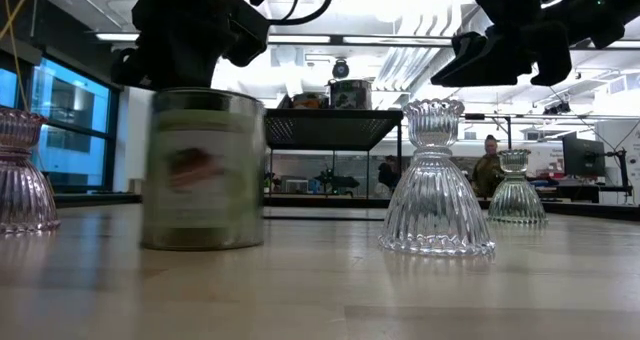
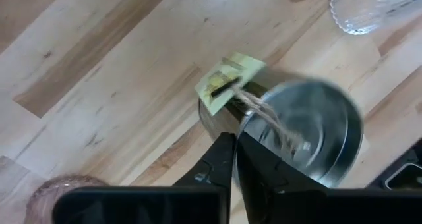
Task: Pick & Place candle stick holders
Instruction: Align the silver scented candle with the silver scented candle on the black shelf
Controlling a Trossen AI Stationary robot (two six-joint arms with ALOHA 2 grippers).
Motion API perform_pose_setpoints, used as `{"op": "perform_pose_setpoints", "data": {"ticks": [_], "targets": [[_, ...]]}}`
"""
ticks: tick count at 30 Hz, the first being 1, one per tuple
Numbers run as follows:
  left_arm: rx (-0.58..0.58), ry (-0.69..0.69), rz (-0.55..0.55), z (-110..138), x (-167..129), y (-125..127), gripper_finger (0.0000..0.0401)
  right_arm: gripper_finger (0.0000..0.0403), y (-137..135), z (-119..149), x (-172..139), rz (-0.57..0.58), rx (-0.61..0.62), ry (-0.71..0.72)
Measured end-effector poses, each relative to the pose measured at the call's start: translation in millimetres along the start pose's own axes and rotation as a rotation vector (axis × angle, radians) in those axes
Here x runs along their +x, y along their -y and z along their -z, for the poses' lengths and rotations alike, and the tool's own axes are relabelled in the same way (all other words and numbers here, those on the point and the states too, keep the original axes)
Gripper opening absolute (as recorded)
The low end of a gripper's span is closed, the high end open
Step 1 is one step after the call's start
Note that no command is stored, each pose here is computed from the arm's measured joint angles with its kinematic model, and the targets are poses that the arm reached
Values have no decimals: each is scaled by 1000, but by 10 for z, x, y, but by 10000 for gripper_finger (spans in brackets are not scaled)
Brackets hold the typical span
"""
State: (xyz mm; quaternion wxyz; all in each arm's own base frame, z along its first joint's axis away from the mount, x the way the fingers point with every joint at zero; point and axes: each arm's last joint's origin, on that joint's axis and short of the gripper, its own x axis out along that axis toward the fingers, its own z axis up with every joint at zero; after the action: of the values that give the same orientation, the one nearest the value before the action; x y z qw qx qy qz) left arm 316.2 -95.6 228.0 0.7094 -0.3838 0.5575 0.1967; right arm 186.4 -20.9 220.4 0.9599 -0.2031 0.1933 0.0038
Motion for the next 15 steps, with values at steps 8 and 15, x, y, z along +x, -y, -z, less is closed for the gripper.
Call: {"op": "perform_pose_setpoints", "data": {"ticks": [8,15], "targets": [[-18,-2,5,0,1,3,2,129,0,0,0,0,0,0],[-38,29,26,-18,9,29,1,129,0,0,0,-1,0,1]]}}
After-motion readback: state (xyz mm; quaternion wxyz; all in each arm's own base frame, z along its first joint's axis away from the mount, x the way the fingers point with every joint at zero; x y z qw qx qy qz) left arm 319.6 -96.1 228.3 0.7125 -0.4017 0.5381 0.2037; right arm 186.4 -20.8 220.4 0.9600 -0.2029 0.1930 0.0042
